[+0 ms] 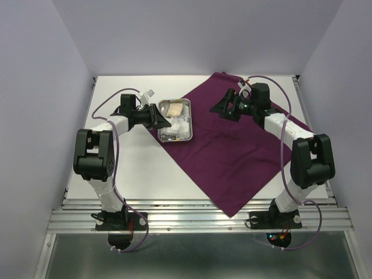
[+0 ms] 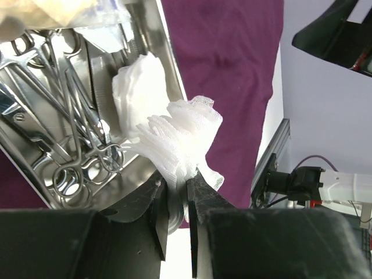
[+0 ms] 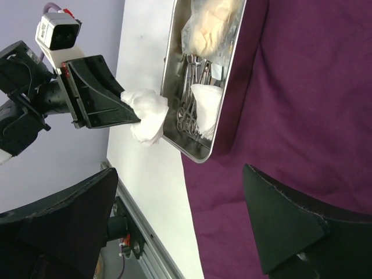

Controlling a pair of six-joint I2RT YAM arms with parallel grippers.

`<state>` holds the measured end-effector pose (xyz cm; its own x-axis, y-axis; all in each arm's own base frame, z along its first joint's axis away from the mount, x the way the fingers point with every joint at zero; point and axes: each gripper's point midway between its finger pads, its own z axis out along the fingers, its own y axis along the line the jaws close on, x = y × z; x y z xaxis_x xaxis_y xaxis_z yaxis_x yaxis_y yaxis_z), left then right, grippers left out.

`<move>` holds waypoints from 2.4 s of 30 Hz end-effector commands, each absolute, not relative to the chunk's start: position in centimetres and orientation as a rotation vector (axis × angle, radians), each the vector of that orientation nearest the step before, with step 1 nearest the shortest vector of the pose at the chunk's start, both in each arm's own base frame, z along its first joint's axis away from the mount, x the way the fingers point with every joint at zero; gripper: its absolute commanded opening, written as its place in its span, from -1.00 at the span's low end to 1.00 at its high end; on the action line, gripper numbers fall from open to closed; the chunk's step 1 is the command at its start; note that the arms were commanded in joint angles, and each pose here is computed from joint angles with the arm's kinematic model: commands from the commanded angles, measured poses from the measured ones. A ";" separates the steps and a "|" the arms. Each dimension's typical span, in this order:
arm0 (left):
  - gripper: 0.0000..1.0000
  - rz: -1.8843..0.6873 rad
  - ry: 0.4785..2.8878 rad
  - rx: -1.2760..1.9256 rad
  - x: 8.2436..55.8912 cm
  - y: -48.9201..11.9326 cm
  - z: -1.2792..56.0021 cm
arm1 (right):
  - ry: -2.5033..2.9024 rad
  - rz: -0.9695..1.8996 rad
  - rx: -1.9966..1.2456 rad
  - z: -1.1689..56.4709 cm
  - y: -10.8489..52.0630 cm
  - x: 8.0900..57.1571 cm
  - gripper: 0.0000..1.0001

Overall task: Prepare the surgical pack
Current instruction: Place the medical item in the container, then move the container from the surgical kit.

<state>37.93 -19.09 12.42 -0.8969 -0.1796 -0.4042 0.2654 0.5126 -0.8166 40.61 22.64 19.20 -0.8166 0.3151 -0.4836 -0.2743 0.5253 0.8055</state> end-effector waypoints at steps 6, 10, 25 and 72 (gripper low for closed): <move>-1.00 -1.333 2.296 0.089 40.5 -19.4 12.2 | 2.094 1.254 -0.024 22.1 22.4 41.3 0.85; -1.00 -1.343 2.320 0.073 41.2 -19.7 10.9 | 2.094 1.250 -0.021 22.2 22.3 41.2 0.85; -0.28 -1.324 2.363 0.028 41.3 -19.6 9.7 | 2.106 1.234 -0.012 22.1 22.2 41.3 0.84; -1.00 -0.959 2.445 0.065 42.4 -19.0 11.9 | 2.103 1.241 -0.005 22.5 22.2 41.0 0.83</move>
